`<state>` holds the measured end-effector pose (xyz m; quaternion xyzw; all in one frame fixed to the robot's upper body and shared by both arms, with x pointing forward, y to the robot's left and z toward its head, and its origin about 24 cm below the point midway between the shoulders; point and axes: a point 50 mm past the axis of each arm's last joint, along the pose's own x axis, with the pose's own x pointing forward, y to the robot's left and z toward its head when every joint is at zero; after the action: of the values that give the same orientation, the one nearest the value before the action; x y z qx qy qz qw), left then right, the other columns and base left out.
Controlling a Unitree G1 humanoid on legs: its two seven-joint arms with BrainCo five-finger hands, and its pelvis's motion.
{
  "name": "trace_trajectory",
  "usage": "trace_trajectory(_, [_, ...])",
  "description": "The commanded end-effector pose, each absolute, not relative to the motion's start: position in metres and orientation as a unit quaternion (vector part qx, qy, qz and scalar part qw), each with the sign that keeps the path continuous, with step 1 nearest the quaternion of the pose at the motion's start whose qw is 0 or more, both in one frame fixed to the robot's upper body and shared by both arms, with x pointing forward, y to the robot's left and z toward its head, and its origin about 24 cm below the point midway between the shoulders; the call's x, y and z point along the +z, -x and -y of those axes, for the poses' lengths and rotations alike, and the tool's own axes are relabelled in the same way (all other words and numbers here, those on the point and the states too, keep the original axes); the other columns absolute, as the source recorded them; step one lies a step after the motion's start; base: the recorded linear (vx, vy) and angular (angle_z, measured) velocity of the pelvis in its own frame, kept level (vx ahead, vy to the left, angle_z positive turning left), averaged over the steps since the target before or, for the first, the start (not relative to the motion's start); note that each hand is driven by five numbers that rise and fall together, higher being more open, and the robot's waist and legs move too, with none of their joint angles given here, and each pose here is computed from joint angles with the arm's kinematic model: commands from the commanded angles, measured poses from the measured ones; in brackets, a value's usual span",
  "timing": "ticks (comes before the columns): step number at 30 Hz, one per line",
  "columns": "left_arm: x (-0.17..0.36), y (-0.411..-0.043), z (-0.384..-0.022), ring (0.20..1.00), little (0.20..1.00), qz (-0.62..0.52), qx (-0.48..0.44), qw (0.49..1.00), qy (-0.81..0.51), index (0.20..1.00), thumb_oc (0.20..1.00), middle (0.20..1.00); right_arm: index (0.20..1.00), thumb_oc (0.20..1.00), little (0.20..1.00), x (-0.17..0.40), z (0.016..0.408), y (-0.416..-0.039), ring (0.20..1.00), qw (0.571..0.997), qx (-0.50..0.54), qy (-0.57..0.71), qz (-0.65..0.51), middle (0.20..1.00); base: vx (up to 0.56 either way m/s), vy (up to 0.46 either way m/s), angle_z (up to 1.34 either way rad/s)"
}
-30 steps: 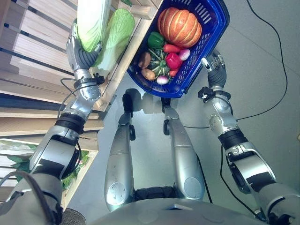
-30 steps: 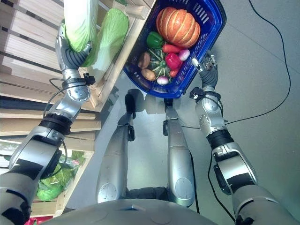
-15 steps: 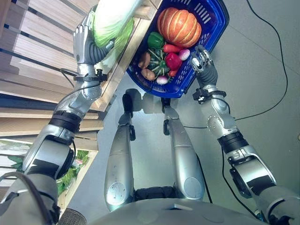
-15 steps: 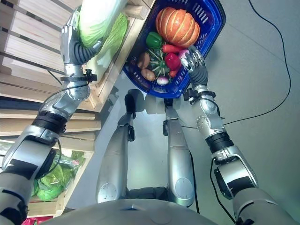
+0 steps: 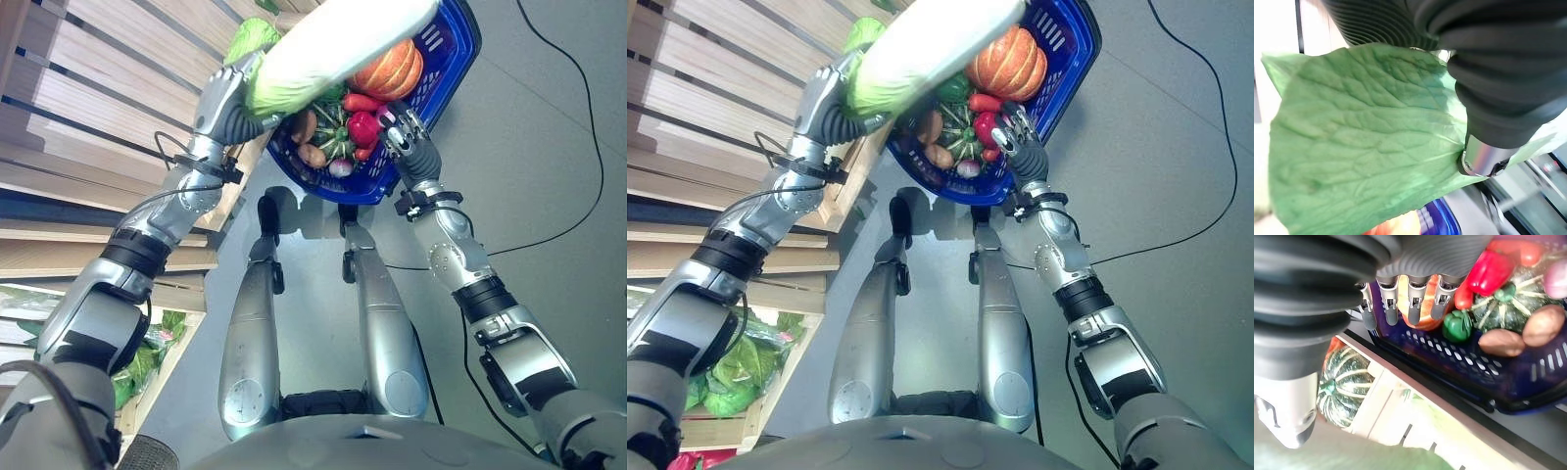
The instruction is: Pick up fruits and vegetables into the basket
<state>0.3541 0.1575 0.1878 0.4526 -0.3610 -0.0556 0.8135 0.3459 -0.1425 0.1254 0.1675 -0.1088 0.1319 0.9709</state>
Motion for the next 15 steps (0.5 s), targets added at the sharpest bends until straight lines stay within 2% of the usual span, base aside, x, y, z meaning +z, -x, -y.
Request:
trace_trajectory(1, [0.220, -0.338, -0.128, 0.200, 0.200, 0.442, -0.126, 0.802, -0.382, 0.200, 0.200, 0.200, 1.000, 1.000, 1.000, 0.156, 0.132, -0.337, 1.000, 0.951, 0.190, -0.173, 0.170, 1.000, 0.00, 0.000, 0.00])
trace_trajectory(8, [0.216, -0.334, -0.107, 0.200, 0.200, 0.422, -0.204, 0.800, -0.375, 0.200, 0.200, 0.200, 1.000, 1.000, 1.000, 0.165, 0.123, -0.334, 1.000, 0.943, 0.208, -0.177, 0.188, 1.000, 0.00, 0.000, 0.00])
trace_trajectory(15, [0.211, -0.334, -0.101, 0.200, 0.200, 0.399, -0.233, 0.800, -0.383, 0.200, 0.200, 0.200, 1.000, 1.000, 1.000, 0.175, 0.116, -0.331, 1.000, 0.931, 0.232, -0.195, 0.205, 1.000, 0.00, 0.000, 0.00])
